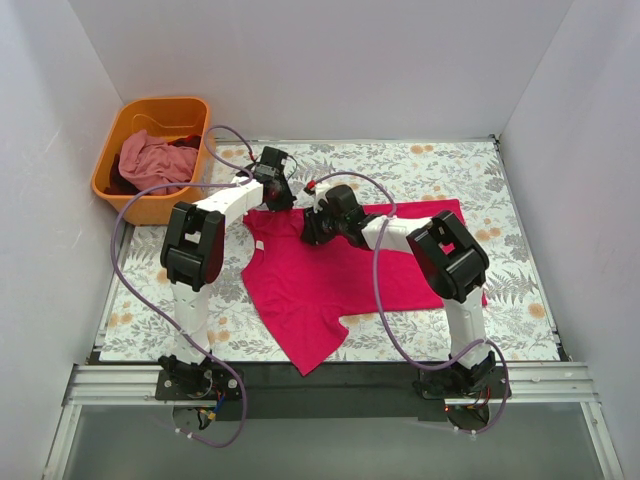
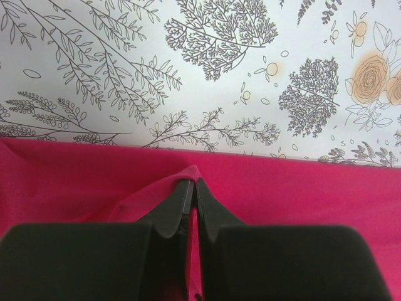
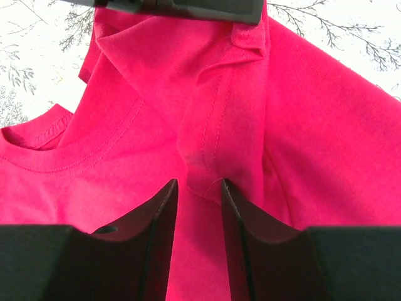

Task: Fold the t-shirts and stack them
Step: Fold the tshirt

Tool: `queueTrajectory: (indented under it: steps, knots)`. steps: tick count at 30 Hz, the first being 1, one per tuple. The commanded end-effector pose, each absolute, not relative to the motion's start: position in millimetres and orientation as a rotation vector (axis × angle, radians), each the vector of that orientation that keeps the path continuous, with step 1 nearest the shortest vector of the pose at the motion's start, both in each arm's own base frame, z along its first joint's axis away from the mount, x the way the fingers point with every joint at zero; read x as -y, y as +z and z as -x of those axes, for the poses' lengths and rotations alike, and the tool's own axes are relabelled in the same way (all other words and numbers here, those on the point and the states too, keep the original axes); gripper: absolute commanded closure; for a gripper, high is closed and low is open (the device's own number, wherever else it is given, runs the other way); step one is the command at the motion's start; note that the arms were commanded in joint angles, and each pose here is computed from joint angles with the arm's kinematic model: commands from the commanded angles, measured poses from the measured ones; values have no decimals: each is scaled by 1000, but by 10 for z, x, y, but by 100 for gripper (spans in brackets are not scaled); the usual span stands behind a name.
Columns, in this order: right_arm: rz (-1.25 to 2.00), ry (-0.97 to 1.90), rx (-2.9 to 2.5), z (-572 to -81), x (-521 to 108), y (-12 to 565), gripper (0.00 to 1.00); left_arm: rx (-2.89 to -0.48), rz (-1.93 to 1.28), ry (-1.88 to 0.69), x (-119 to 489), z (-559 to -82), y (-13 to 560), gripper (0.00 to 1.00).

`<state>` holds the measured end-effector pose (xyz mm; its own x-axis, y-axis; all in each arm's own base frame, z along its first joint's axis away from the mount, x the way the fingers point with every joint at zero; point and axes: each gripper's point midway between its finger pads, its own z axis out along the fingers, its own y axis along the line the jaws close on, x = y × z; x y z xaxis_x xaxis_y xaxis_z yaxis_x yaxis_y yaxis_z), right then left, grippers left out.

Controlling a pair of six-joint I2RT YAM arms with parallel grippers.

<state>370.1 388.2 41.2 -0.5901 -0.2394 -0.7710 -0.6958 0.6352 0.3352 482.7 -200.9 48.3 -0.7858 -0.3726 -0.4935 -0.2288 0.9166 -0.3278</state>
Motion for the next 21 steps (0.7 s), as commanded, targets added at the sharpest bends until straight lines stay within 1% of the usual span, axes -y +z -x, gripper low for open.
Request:
queueTrajectory:
  steps: [1, 7, 12, 14, 16, 17, 18, 20, 21]
  knots:
    - [751, 808, -2135, -3759, -3958, 413, 60, -2465, 426, -322, 1973, -4951, 588, 100]
    - [725, 739, -2189, -3770, -3878, 236, 60, -2469, 429, -328, 1987, -4939, 571, 100]
    - [716, 711, -2202, -3782, -3839, 219, 83, -2468, 428, -329, 1982, -4926, 597, 100]
    - [719, 713, -2196, -3769, -3830, 259, 90, -2460, 434, -325, 1958, -4915, 629, 100]
    - [727, 718, -2178, -3763, -3831, 347, 92, -2462, 434, -319, 1939, -4882, 643, 100]
    - [734, 719, -2175, -3745, -3819, 359, 96, -2463, 435, -316, 1936, -4865, 653, 100]
    - [742, 719, -2172, -3732, -3812, 384, 98, -2455, 438, -321, 1932, -4851, 714, 100]
    - [761, 738, -2148, -3698, -3818, 509, 99, -2469, 446, -317, 1905, -4782, 719, 100]
    - [780, 750, -2136, -3662, -3815, 587, 99, -2457, 451, -331, 1904, -4760, 813, 100]
